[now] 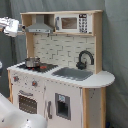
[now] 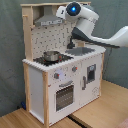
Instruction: Play with the kitchen
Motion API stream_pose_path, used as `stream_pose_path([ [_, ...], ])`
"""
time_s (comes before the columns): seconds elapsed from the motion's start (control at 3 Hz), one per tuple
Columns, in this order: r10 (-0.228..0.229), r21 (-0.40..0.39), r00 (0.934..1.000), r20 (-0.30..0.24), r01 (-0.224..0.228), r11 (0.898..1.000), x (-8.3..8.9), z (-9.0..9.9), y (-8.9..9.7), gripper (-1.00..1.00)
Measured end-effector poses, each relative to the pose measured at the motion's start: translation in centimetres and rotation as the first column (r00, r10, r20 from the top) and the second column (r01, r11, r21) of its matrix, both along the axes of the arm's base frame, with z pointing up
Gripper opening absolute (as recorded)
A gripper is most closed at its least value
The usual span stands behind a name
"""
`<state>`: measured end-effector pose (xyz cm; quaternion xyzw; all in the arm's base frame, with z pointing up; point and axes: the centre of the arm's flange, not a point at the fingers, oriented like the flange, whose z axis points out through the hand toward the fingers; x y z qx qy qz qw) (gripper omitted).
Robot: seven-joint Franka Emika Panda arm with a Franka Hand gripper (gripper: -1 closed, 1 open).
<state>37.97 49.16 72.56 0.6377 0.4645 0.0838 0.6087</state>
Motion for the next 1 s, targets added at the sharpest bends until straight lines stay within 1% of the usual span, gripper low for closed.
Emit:
stream_pose_path([
  [0.33,0.027,-0.035,0.9996,0.007,-0.026,0.999,-0.1,-0.7,-0.1,1.0],
  [1.0,0.086,-0.089,0.9962,0.01,-0.085,0.992,-0.5,-2.1,-1.0,1.0],
])
